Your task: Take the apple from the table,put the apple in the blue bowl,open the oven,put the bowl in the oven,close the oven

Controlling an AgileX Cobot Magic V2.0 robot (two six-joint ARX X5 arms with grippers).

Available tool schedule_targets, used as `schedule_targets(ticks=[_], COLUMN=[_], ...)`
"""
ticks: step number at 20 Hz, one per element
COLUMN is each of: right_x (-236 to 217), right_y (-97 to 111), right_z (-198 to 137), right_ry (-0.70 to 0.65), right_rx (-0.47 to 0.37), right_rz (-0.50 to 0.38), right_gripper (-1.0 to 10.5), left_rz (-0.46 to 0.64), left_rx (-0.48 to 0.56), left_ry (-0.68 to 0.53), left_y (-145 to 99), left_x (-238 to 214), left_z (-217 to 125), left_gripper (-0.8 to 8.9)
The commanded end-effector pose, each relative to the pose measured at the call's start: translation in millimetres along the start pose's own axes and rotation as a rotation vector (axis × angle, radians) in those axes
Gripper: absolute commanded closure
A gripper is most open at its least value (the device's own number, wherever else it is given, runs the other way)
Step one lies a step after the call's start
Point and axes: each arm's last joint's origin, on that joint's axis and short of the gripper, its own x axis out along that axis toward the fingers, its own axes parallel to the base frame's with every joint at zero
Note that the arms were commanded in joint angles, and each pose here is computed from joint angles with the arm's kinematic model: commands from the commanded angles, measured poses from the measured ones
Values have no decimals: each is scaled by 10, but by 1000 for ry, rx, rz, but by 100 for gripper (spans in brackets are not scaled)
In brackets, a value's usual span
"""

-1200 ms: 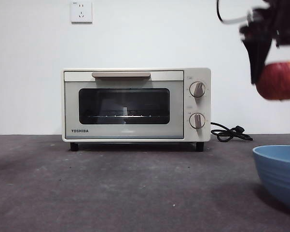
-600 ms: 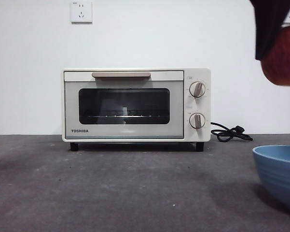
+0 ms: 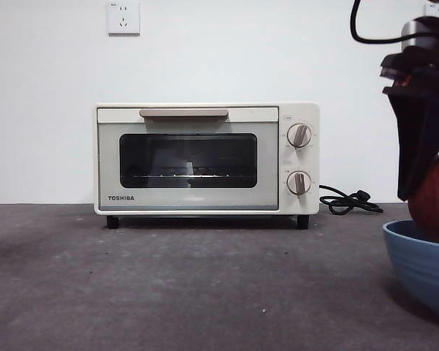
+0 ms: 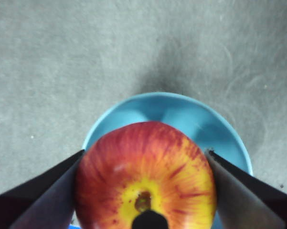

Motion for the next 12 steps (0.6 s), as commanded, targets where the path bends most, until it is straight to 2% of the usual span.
schedule_targets(ticks=[1, 9, 12], right_x=[78, 272, 272], right_y=[0, -7, -7], right_z=[11, 41, 39], right_ry=[14, 96, 98], right_rx=[17, 17, 16], right_rz=[-3, -38, -38], right_gripper=[949, 918, 627], left_rz=[-3, -3, -4], left_rx=[15, 17, 20], left_ry=[-15, -22, -28], left_y=[0, 0, 2], left_x=[-2, -2, 4], left_z=[17, 24, 35], left_gripper=[818, 818, 818])
